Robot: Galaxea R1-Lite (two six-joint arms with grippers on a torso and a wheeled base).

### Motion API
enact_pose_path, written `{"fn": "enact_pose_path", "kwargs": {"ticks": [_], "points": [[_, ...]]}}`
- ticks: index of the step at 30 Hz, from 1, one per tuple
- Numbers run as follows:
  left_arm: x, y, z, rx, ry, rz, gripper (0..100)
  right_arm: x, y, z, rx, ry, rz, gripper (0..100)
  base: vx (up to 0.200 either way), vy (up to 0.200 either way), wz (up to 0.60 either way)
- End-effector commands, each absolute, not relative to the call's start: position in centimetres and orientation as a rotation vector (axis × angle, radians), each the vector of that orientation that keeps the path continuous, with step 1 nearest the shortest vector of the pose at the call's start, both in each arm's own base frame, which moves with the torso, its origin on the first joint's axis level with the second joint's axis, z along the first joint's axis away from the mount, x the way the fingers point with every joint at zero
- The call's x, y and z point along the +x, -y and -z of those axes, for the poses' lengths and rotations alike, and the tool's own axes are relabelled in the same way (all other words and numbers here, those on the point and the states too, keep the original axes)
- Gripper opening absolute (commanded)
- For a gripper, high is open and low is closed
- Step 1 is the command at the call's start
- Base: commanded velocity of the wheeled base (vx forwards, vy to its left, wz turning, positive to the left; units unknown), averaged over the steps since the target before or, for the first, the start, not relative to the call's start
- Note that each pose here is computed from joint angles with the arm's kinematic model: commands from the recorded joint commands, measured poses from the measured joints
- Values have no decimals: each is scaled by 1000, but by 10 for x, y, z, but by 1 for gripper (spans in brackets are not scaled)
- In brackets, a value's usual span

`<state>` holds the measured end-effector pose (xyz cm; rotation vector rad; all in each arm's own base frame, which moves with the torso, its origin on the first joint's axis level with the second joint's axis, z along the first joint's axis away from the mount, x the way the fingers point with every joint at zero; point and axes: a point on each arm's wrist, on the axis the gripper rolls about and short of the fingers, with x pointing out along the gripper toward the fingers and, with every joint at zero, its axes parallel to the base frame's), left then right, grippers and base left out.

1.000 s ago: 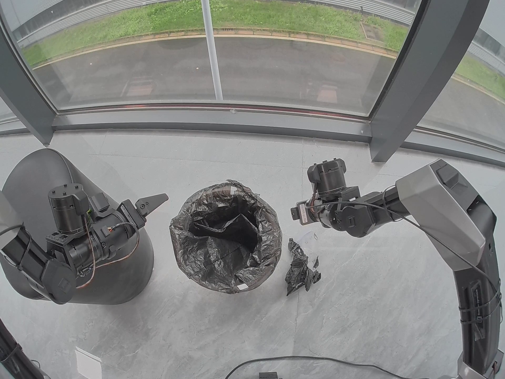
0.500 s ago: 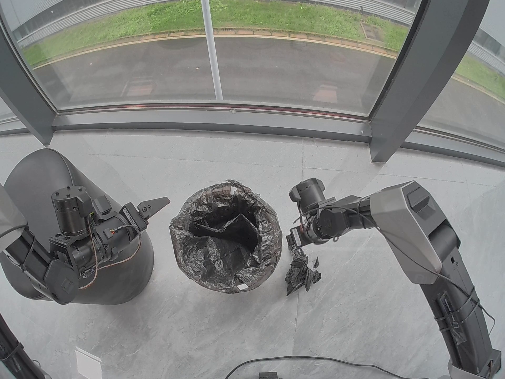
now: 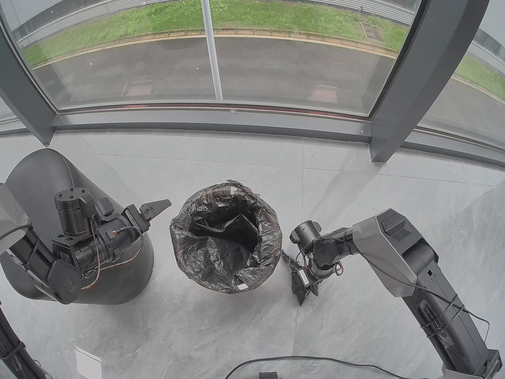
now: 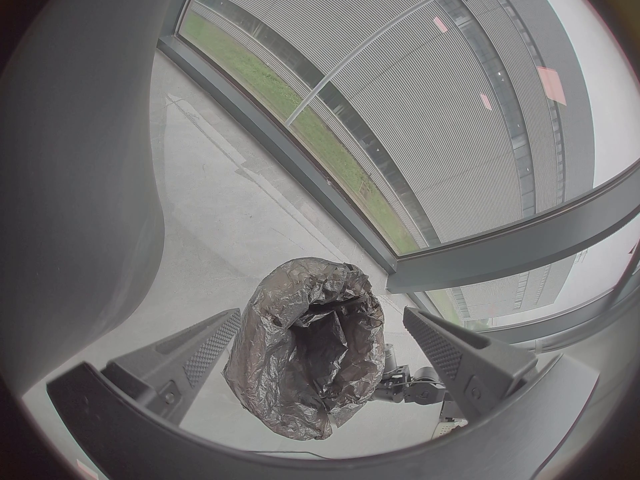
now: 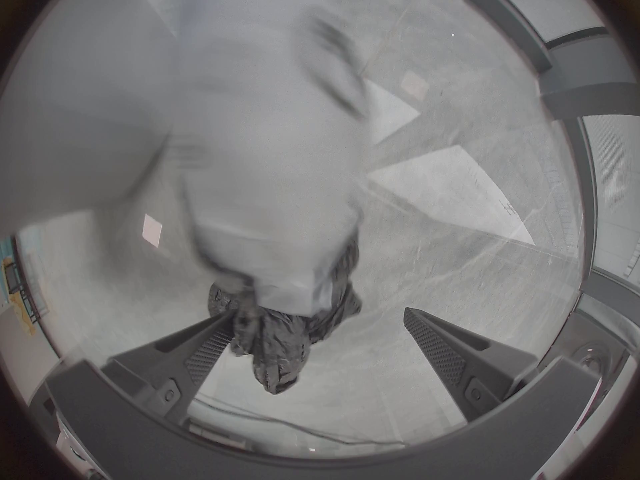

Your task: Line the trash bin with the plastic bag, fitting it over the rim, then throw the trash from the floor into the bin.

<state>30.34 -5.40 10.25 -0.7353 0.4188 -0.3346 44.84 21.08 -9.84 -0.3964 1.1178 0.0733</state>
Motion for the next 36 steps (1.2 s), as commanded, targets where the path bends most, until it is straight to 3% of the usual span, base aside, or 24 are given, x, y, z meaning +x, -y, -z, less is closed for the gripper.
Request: {"fn": "enact_pose_path", "kwargs": {"ticks": [1,10,23,36], "points": [[304,54,-100,-737,-428,330,100,439,-201,133,-437,-1230,-64,100,0,0,0],[304,55,-99,-737,-430,331,100,425,-193,156,-459,-1373,-100,100,0,0,0],[305,55,-96,-737,-436,329,100,439,-214,91,-398,-1199,-129,100,0,0,0],[305,55,-94,-735,-429,333,100,438,-250,91,-473,-1025,-277,100,0,0,0]]}}
